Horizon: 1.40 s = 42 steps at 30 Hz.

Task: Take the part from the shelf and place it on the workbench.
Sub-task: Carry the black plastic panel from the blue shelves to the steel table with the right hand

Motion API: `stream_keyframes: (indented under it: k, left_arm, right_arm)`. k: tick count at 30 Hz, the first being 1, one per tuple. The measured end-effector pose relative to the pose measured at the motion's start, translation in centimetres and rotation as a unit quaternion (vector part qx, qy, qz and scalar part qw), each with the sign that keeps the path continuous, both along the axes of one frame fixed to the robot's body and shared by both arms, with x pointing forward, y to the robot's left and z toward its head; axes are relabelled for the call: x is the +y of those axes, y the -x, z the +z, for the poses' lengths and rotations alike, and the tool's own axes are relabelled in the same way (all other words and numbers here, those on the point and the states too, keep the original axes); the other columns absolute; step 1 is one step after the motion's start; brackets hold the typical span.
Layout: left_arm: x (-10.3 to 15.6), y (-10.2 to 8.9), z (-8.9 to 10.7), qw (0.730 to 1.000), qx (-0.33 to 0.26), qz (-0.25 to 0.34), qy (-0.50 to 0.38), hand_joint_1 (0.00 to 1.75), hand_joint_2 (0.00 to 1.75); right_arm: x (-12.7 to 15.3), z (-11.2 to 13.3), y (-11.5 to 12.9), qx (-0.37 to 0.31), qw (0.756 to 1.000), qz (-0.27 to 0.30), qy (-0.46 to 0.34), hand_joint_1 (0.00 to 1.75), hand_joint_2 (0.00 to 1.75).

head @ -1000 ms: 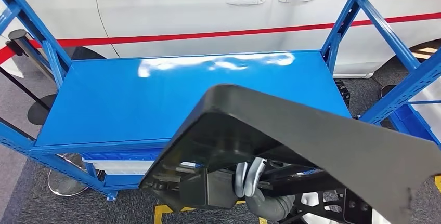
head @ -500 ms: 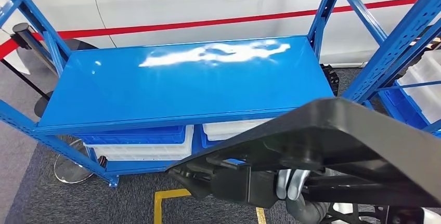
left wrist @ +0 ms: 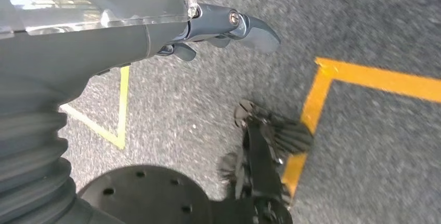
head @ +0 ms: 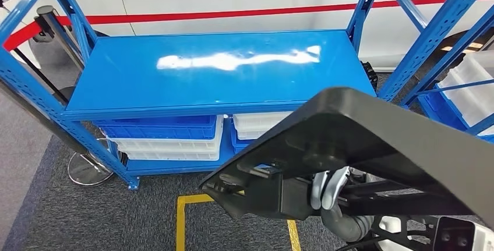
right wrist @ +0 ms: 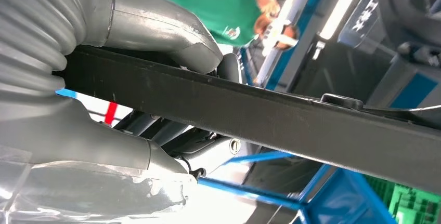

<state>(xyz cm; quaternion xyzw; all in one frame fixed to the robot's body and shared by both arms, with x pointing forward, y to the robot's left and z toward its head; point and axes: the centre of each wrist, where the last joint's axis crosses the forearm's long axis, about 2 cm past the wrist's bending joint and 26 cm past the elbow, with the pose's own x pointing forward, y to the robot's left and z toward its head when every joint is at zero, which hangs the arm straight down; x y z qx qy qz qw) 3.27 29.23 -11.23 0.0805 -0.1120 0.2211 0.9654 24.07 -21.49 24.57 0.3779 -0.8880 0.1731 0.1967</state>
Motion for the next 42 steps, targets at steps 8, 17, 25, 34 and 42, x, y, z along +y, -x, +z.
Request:
stream_keyframes:
  k: [8, 17, 25, 34, 42]
  left_arm:
    - [2.7, 0.6, 0.1, 0.995, -0.036, 0.059, -0.066, 0.0, 1.75]
    - [6.3, 1.2, 0.3, 0.987, -0.069, 0.095, -0.112, 0.0, 1.75]
    - [7.7, 1.2, 0.5, 0.984, -0.072, 0.103, -0.13, 0.0, 1.75]
    - [7.8, 1.3, 0.5, 0.98, -0.063, 0.118, -0.145, 0.0, 1.75]
    - [8.4, 0.9, 0.7, 0.975, -0.057, 0.119, -0.177, 0.0, 1.75]
  right_arm:
    - [-1.0, -0.3, -0.4, -0.008, 1.0, -0.009, -0.01, 1.64, 1.75]
    - [-1.3, -2.6, 1.3, 0.006, 0.999, -0.025, 0.02, 1.64, 1.75]
    - [-1.4, -2.4, 1.8, 0.0, 0.999, -0.031, 0.011, 1.64, 1.75]
    - [-2.0, -2.5, 1.9, -0.006, 1.0, -0.008, 0.029, 1.64, 1.75]
    - [-1.9, -2.0, 1.7, -0.016, 0.999, -0.03, 0.025, 1.64, 1.75]
